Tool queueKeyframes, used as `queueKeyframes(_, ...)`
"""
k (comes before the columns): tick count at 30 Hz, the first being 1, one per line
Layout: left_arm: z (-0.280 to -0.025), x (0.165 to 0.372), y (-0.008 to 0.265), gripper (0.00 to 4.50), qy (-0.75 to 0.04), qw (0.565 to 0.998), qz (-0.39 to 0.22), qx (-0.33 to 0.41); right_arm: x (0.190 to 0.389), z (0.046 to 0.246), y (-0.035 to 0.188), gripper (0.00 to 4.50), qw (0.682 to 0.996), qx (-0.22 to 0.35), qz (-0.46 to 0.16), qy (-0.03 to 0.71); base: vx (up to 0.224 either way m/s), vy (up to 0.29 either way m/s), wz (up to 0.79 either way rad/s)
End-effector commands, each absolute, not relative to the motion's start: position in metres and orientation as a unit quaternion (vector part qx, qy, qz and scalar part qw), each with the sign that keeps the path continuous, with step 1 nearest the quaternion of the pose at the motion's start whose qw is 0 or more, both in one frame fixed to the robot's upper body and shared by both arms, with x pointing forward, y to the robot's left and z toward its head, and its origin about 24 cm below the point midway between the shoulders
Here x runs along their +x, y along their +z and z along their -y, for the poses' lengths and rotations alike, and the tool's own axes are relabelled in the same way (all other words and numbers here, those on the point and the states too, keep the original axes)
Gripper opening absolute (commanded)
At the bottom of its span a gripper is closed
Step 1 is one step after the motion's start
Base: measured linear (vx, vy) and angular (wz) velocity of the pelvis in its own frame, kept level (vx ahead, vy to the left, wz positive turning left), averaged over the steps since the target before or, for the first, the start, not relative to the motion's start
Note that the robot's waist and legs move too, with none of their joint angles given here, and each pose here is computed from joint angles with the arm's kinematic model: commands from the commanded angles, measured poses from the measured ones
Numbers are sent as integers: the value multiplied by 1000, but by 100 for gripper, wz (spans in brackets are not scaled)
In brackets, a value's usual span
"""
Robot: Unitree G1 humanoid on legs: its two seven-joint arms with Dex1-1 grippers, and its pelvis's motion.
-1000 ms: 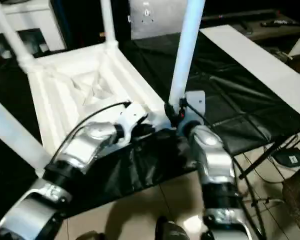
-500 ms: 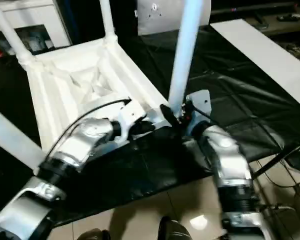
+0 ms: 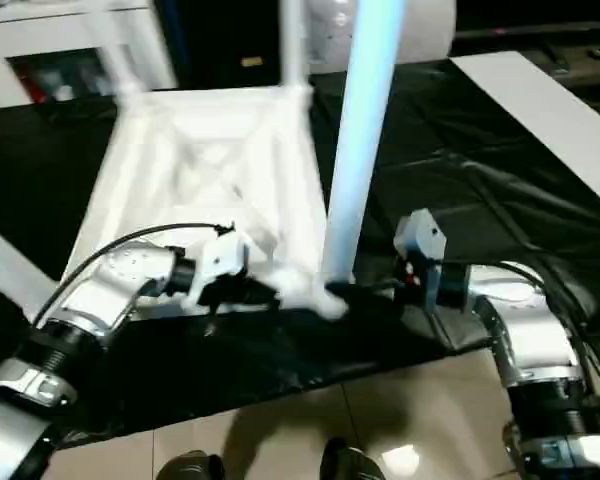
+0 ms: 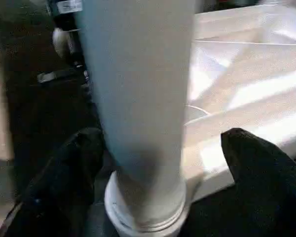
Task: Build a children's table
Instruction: Rotate leg to tighten
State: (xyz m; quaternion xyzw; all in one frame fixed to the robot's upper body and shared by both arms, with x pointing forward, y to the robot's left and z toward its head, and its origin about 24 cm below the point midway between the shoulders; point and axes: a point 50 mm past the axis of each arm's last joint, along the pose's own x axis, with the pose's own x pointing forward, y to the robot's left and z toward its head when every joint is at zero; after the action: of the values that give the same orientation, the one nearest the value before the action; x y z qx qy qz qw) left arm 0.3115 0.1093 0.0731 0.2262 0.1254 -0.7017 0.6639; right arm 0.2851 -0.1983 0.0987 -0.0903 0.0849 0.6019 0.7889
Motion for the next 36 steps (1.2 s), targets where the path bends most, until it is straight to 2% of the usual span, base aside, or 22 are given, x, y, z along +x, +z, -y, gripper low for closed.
queueKeyframes(1, -104, 307, 76, 0, -737, 616, -124, 251, 282, 196, 101, 372, 761, -91, -94, 636, 0, 0, 0)
queueKeyframes(3, -108, 307, 77, 0, -743, 605, -128, 258, 279, 196, 98, 348, 737, -94, -112, 660, 0, 0, 0)
queueKeyframes(8, -112, 306, 80, 0, -754, 586, -130, 267, 277, 194, 95, 304, 711, -88, -128, 686, 0, 0, 0)
queueKeyframes(11, -113, 305, 81, 0, -759, 579, -129, 269, 278, 192, 95, 284, 704, -87, -129, 693, 0, 0, 0)
queueKeyframes(12, -113, 305, 81, 0, -760, 577, -128, 270, 279, 190, 94, 260, 704, -87, -127, 694, 0, 0, 0)
queueKeyframes(17, -113, 305, 81, 0, -762, 576, -127, 268, 281, 186, 92, 228, 701, -84, -124, 698, 0, 0, 0)
queueKeyframes(23, -112, 306, 80, 0, -760, 580, -126, 264, 282, 183, 90, 191, 704, -76, -120, 696, 0, 0, 0)
queueKeyframes(27, -110, 308, 80, 0, -744, 607, -123, 250, 276, 181, 88, 189, 706, -53, -120, 696, 0, 0, 0)
queueKeyframes(30, -102, 307, 78, 0, -726, 641, -118, 218, 265, 177, 82, 188, 720, -22, -116, 684, 0, 0, 0)
queueKeyframes(33, -99, 304, 78, 0, -727, 644, -113, 210, 262, 176, 79, 188, 725, -17, -117, 678, 0, 0, 0)
queueKeyframes(36, -96, 299, 73, 0, -729, 643, -115, 206, 261, 174, 75, 188, 746, -8, -116, 655, 0, 0, 0)
